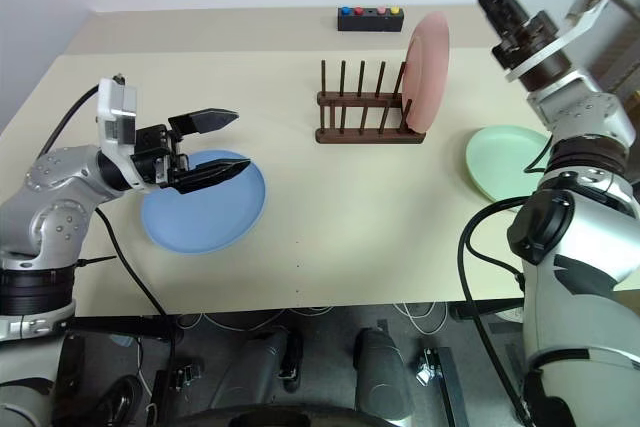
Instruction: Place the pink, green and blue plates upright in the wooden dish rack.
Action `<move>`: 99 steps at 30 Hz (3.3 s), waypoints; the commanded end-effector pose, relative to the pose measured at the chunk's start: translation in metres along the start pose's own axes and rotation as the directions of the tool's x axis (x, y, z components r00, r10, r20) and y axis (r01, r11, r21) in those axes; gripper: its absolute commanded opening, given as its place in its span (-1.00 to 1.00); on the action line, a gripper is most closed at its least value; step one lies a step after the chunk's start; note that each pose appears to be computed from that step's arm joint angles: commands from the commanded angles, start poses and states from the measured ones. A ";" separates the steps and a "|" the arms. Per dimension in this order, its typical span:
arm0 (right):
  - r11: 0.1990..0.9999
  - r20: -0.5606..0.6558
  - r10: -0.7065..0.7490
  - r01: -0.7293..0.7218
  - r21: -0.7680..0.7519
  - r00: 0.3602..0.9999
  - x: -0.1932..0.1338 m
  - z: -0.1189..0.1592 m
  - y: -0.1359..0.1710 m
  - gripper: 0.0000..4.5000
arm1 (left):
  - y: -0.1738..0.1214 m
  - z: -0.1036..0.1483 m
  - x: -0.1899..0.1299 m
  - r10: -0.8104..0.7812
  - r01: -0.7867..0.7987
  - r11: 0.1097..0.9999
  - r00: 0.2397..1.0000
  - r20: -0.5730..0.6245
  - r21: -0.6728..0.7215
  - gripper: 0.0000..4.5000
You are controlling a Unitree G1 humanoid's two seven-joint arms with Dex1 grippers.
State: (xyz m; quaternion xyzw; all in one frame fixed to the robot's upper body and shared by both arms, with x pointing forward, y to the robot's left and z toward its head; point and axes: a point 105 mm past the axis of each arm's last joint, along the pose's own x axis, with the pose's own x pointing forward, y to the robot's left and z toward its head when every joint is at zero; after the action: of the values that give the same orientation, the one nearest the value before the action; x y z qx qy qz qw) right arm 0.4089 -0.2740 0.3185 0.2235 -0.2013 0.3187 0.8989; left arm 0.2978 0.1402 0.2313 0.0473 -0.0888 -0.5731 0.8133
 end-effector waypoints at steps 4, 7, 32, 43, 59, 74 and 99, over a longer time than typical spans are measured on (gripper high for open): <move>0.827 -0.491 -0.290 -0.043 -0.560 0.822 -0.054 -0.029 -0.029 0.98 | 0.000 0.006 0.003 -0.026 0.026 0.999 1.000 0.015 0.037 1.00; 0.868 -0.683 -0.252 -0.151 -0.472 0.685 -0.081 -0.049 -0.018 0.98 | 0.000 0.005 0.006 -0.041 0.040 0.999 0.999 0.021 0.032 1.00; 0.864 -0.875 -0.455 -0.154 -0.479 0.167 -0.175 -0.091 -0.050 -0.05 | 0.002 0.003 0.008 -0.041 0.041 0.998 0.999 0.010 0.042 1.00; 0.849 -0.854 -0.454 -0.168 -0.502 0.255 -0.158 -0.077 -0.047 -0.99 | 0.002 0.004 0.009 -0.051 0.050 0.998 0.999 0.015 0.040 1.00; 0.983 0.051 0.105 -0.095 -0.159 0.993 0.025 0.081 0.053 -0.99 | -0.005 0.008 0.008 -0.097 0.098 0.995 0.994 0.047 -0.015 1.00; 0.835 -0.090 0.501 -0.453 0.313 0.861 0.017 0.022 0.112 -0.99 | -0.007 0.009 0.001 -0.051 0.051 0.999 0.998 0.039 -0.006 1.00; 0.911 -0.176 0.390 -0.351 0.215 0.904 0.043 -0.036 0.105 -0.99 | -0.010 0.008 0.001 -0.045 0.045 0.999 0.998 0.034 0.002 1.00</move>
State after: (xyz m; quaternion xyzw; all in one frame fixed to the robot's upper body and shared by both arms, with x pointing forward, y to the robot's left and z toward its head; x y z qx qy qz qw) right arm 0.3818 -0.1576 0.3169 0.2343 -0.0695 0.5207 0.8180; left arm 0.2931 0.1332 0.2267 0.0260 -0.0819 -0.5936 0.8002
